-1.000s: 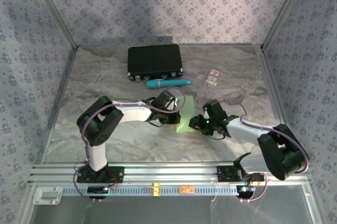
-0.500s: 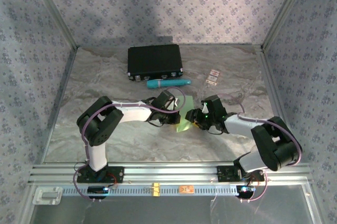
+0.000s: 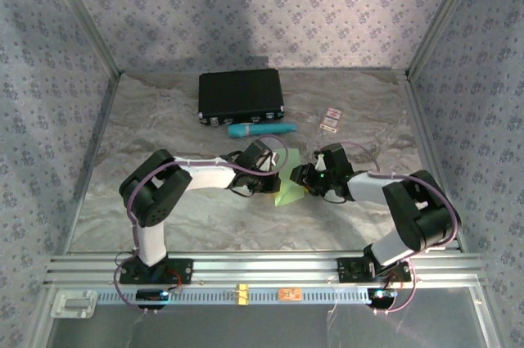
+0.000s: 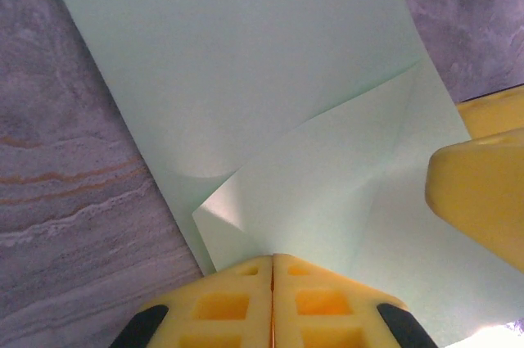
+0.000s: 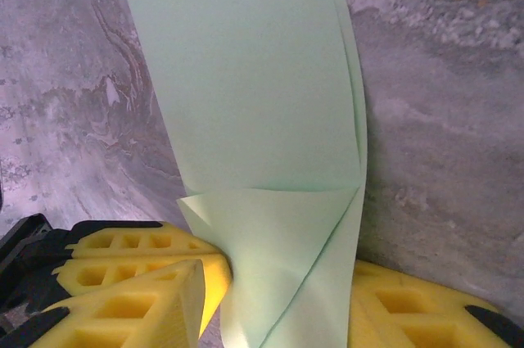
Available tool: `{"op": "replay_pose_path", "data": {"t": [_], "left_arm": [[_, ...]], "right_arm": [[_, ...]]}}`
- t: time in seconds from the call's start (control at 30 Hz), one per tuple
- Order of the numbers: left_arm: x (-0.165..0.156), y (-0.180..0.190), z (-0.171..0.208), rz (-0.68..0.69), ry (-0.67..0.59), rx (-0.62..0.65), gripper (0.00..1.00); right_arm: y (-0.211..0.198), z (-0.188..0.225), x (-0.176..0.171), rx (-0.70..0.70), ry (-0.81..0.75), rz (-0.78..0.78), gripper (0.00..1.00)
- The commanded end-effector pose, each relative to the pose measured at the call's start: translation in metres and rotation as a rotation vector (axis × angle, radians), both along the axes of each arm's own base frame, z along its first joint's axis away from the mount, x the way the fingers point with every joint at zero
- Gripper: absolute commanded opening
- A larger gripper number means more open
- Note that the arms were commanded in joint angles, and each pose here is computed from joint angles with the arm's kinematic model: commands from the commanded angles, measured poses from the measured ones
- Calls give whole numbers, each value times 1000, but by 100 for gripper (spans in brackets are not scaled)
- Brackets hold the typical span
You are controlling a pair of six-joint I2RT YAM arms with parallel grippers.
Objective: Fold a paper plane with a square sheet of paper (pick it up from the middle)
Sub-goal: Turn over the paper at the center of the table.
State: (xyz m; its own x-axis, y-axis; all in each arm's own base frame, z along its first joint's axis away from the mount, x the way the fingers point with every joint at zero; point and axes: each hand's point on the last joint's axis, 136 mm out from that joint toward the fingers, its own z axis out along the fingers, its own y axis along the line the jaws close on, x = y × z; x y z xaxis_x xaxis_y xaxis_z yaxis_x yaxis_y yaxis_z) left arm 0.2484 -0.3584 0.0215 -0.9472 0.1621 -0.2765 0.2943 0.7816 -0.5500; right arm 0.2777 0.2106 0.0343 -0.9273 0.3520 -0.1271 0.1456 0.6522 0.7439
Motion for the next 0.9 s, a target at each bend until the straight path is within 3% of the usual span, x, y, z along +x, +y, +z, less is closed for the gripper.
{"op": "replay_pose_path", "data": {"t": [0.0,0.6,0.87], "left_arm": [[-14,13,-18,5,69,53,8],[-11,8,-13,13,72,35,8],[-8,4,0,21,58,1,12]], "right_arm": [[4,5,14,15,-46,2,43],[-9,-7,21,33,-50,-21,23],[-8,-3,21,57,-74,9,7]]}}
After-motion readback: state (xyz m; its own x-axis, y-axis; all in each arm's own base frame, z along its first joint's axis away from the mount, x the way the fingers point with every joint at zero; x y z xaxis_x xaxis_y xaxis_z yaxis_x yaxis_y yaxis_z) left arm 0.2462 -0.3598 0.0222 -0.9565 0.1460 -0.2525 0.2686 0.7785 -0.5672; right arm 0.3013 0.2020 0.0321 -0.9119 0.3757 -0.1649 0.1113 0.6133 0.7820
